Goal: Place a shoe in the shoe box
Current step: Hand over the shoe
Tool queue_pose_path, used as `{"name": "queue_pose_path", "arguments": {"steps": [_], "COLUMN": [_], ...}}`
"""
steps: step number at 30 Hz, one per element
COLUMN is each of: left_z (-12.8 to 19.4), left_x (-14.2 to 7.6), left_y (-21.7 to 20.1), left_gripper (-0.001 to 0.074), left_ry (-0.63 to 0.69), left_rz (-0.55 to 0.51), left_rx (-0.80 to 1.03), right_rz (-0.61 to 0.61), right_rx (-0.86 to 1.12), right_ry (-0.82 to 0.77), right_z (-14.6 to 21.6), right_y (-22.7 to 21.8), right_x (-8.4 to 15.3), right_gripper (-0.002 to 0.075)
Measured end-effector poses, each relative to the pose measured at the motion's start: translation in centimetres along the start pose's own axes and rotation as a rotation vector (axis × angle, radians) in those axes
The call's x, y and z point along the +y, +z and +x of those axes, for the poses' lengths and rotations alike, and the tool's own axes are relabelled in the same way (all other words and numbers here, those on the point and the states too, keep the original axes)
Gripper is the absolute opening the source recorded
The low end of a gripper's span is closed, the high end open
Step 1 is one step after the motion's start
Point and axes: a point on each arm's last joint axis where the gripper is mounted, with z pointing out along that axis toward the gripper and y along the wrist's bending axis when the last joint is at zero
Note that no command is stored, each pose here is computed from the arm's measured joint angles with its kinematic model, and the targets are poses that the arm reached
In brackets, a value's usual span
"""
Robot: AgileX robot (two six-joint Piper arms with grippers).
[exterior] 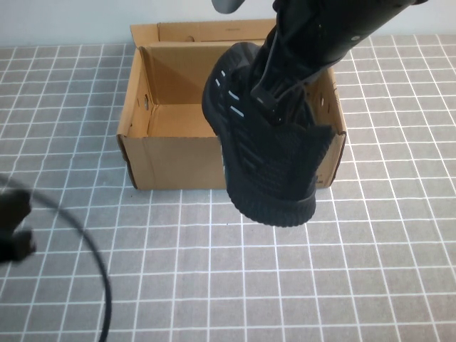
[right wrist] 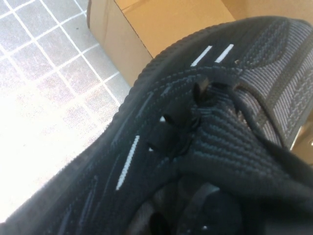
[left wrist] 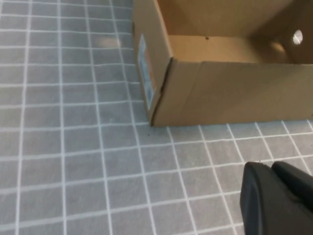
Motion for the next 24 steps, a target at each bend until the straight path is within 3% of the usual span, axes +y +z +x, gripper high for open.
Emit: {"name": "queue_pose_path", "arguments": {"steps": [12,19,24], "left_z": [-6.8,-8.4,-8.4], "left_x": [-1.2,-6.2,-8.6], "left_y": [7.7,11.2,11.5], "left_gripper": [-0.0001,-0.0001,0.0001], "left_ry": [0.108,0.286,0.362], "left_rz": [0.221,0.354,0.381], "left_rx": [0.053,0.07,0.015], "right_rz": [0.008,0.019,-0.006], "right_rx": [-0.01,-0.052,-0.048], "right_ry": [0.063,0.136,0.194], "right_z": [-2.2,-3.8,-3.7], "right_y": [2.0,4.0,5.4], "right_x": [-1.5,-3.8,-4.8], "right_gripper": [0.0,0.0,0.0]}}
